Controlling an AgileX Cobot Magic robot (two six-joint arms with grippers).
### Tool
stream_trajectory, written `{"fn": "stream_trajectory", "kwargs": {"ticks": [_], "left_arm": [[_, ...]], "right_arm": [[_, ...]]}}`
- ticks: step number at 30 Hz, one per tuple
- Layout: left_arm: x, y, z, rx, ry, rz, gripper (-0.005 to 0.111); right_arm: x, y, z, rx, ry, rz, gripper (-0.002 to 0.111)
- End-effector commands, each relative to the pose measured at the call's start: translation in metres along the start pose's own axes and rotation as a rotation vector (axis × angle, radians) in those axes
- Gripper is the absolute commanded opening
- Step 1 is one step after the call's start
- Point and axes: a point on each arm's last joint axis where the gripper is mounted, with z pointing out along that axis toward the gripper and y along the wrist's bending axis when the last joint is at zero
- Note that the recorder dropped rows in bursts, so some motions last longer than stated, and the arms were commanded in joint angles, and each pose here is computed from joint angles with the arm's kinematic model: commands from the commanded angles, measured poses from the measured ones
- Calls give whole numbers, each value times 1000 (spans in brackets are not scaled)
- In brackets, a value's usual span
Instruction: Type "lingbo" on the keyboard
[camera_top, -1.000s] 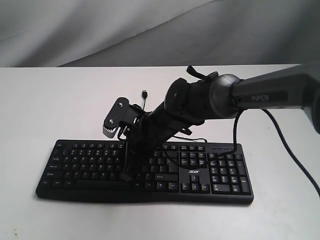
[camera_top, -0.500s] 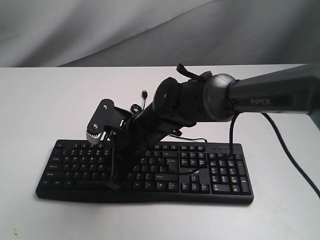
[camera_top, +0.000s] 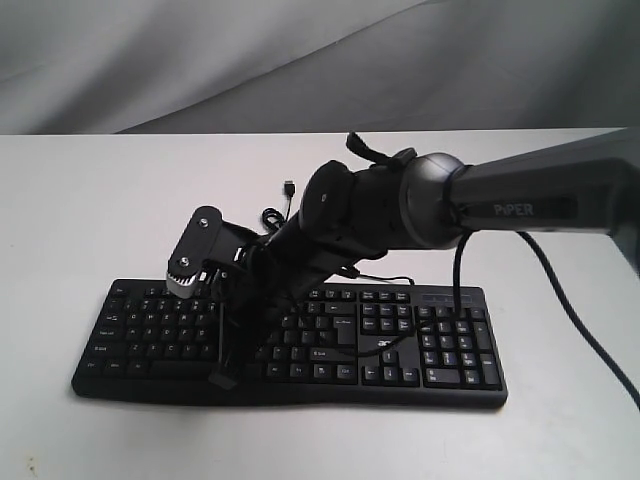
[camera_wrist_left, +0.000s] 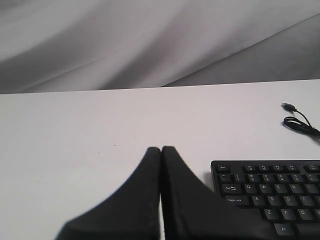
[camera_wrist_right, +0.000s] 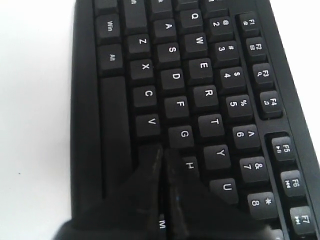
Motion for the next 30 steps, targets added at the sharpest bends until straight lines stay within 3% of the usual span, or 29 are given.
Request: {"fn": "stream_trajectory", "kwargs": {"ticks": [1,14,21,30], "left_arm": [[1,0,0,6,-5,-5,1],[1,0,0,6,-5,-5,1],[1,0,0,6,-5,-5,1],[1,0,0,6,-5,-5,1]], "right_arm": [[5,1,9,-22,18,11,0],[13,1,18,-36,41,21,0],[-21,-6,5,-7,-44,-29,0],[-12,-11,22,13,-33,1,0]]}}
